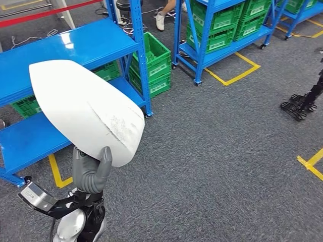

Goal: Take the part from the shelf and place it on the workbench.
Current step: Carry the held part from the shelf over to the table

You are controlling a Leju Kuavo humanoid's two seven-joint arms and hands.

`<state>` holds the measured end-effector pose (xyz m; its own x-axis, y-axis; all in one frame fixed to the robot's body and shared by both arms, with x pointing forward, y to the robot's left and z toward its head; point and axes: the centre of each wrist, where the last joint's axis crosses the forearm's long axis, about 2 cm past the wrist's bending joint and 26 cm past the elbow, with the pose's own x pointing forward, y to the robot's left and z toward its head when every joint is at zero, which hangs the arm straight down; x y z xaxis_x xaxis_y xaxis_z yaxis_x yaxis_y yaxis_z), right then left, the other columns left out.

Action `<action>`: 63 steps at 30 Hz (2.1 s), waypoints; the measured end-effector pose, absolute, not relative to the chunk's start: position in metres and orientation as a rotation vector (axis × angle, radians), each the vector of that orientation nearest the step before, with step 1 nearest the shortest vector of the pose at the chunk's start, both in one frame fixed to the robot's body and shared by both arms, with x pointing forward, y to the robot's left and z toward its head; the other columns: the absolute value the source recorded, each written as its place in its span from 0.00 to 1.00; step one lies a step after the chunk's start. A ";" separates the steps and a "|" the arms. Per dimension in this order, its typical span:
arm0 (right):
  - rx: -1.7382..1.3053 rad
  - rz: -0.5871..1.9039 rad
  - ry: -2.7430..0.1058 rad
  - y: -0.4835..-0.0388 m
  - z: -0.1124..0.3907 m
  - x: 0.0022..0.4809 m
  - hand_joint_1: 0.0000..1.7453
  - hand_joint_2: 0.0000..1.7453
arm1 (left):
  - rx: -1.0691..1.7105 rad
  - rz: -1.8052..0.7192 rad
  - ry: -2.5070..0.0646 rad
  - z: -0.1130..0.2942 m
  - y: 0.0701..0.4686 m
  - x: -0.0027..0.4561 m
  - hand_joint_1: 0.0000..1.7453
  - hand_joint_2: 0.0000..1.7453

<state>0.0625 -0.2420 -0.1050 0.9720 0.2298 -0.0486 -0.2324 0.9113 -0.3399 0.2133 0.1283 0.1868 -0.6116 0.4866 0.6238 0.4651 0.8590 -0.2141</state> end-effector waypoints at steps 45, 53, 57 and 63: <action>-0.436 0.185 -0.030 -0.262 -0.106 0.062 0.00 1.00 | -0.717 0.071 -2.339 0.189 0.125 0.213 1.00 1.00; -0.422 0.186 -0.043 -0.262 -0.106 0.064 0.00 1.00 | -0.728 0.080 -2.343 0.192 0.123 0.214 1.00 1.00; -0.420 0.185 -0.044 -0.262 -0.106 0.065 0.00 1.00 | -0.727 0.080 -2.340 0.191 0.123 0.214 1.00 1.00; -0.409 0.187 -0.034 -0.262 -0.106 0.065 0.00 1.00 | -0.729 0.077 -2.339 0.191 0.124 0.214 1.00 1.00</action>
<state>0.0645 -0.2622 -0.1059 0.9823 0.1874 -0.0044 -0.1736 0.9006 -0.3985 0.2138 0.1237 0.1906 -0.6147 0.5224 0.5909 0.4824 0.8418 -0.2424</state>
